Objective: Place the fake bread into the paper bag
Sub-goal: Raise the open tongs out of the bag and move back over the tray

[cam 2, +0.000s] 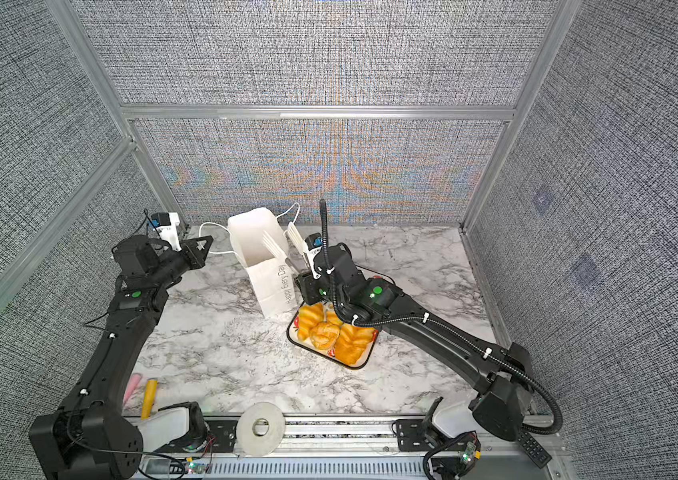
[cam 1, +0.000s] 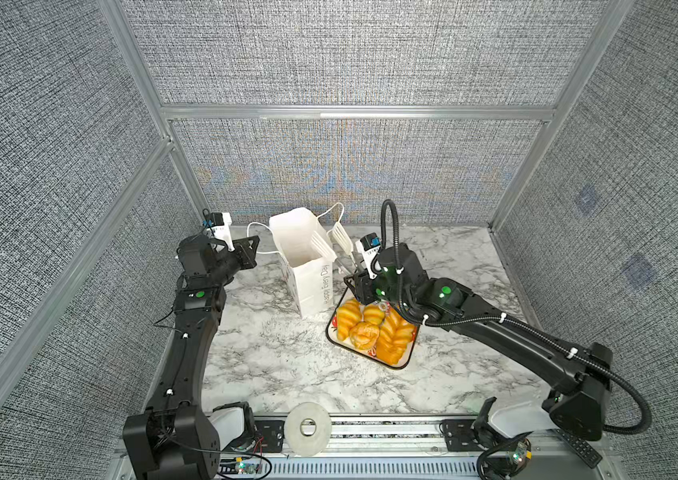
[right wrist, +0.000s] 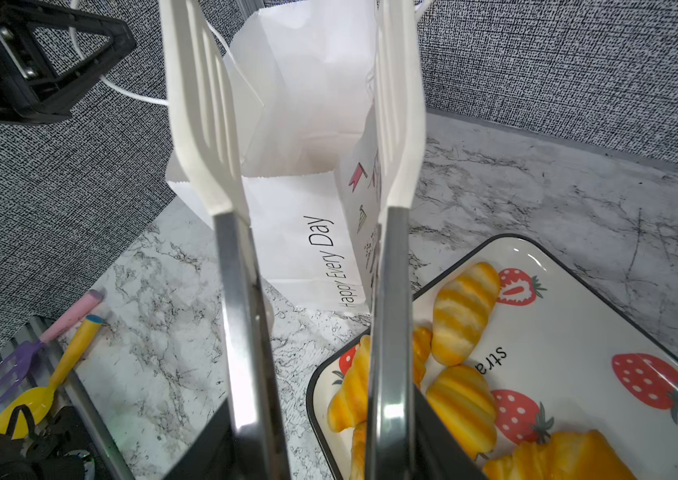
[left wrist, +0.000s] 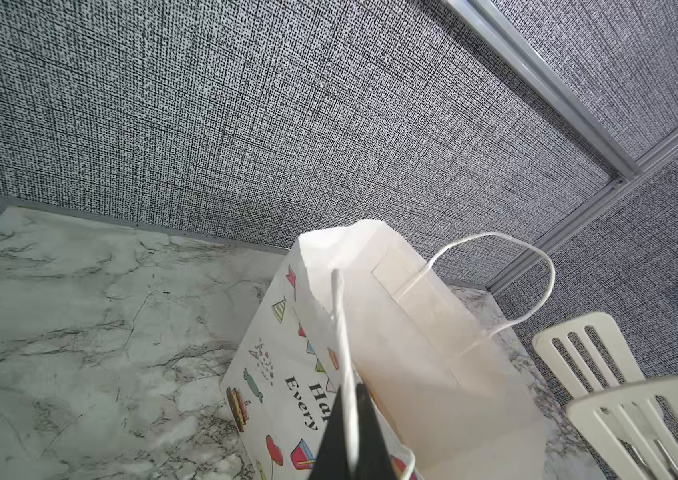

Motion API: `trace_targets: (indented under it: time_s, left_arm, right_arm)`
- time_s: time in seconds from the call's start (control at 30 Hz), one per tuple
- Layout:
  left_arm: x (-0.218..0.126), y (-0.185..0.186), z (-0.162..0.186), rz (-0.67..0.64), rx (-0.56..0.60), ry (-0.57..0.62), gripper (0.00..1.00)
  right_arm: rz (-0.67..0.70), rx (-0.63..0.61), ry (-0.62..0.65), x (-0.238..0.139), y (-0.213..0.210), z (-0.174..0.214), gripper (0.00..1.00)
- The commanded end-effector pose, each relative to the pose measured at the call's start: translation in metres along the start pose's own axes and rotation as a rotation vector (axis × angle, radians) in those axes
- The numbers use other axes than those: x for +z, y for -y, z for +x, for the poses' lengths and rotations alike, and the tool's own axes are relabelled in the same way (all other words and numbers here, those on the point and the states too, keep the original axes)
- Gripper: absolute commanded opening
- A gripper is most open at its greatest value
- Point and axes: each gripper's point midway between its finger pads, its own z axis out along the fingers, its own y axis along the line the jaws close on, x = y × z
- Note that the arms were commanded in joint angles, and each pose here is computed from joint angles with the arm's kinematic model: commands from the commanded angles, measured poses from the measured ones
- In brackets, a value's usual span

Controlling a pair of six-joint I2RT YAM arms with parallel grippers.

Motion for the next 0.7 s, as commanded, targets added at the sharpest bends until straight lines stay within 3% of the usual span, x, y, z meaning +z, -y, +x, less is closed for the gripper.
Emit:
trace_targets:
  time_s: [0.0,0.67]
  left_arm:
    - [-0.001,0.002,-0.003,0.009,0.010,0.009,0.00]
    - [-0.001,0.002,-0.003,0.011,0.009,0.008,0.00]
  right_arm:
    - [0.019,0.010,0.058,-0.006,0.003,-0.012,0.50]
    - [0.175,0.114,0.145,-0.025,0.048,-0.017,0.50]
